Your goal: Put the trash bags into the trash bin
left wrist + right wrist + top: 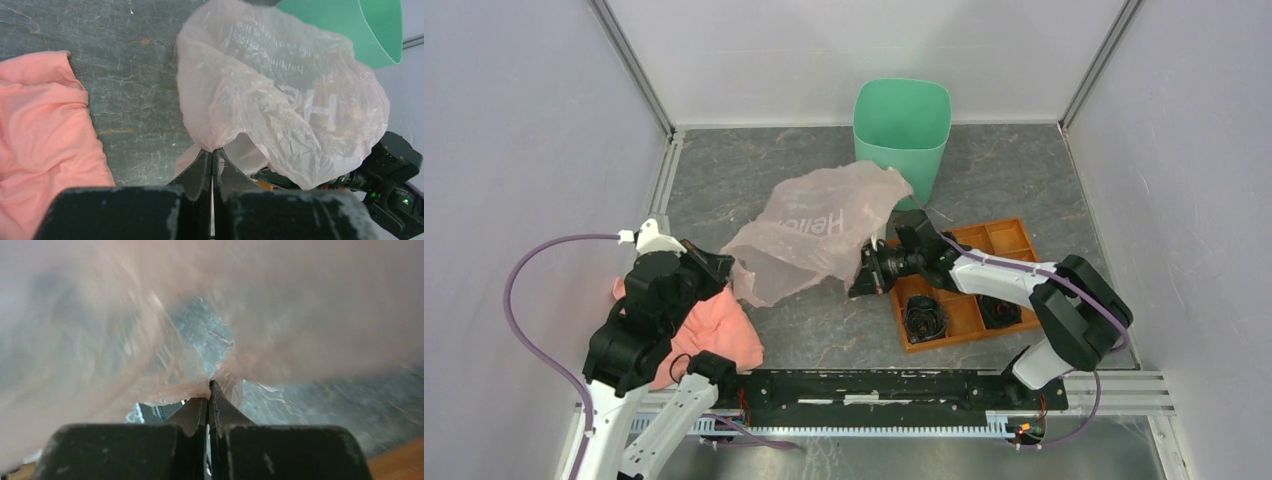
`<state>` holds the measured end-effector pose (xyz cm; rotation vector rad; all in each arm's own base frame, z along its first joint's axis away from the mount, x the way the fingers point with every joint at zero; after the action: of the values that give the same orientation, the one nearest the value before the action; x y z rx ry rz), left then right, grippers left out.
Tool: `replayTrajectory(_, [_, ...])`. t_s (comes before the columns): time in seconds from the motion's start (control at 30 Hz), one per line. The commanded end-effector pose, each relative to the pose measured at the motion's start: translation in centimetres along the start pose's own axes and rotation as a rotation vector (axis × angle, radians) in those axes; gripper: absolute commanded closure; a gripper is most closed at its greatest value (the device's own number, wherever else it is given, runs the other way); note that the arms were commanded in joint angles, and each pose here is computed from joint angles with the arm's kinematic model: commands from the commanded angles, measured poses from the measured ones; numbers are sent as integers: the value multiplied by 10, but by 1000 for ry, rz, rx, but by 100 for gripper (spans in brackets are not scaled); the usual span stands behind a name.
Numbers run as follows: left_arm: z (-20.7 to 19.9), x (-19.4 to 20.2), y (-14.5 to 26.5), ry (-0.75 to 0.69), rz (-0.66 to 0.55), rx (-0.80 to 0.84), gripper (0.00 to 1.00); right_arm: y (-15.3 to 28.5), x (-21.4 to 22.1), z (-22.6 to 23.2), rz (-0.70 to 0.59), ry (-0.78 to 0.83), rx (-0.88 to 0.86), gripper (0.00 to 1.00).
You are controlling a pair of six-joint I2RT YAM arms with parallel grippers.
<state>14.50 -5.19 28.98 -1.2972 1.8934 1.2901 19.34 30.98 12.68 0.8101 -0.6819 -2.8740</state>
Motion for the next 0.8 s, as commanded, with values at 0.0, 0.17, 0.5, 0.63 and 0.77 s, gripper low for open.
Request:
replayTrajectory(0.0, [-9, -5, -4, 34, -4, 27, 98, -19, -17, 28, 71, 119, 21, 100])
replayTrajectory(0.17, [-7, -6, 2, 25, -23, 38, 98, -43, -24, 31, 166, 351, 253, 100])
replayTrajectory(0.5, [-7, -3, 1, 41, -22, 47, 98, -30, 33, -25, 387, 200, 212, 100])
replayTrajectory(0.63, [-19, -3, -13, 12, 17, 83, 98, -22, 12, -9, 283, 208, 205, 100])
replayTrajectory(0.77, [-20, 10, -22, -20, 79, 92, 98, -14, -24, -12, 179, 209, 281, 100])
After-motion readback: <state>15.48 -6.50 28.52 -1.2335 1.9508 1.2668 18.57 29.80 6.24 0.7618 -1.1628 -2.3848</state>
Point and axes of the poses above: each gripper's point midway between its finger pads, its own y axis back along the fingers, its own z axis along the line the jaws close on, x = y × z, the point moved 4 cm from there along y, back along the fingers, and after that the axes turned 11 degrees about -y, right-handed, at the moved point
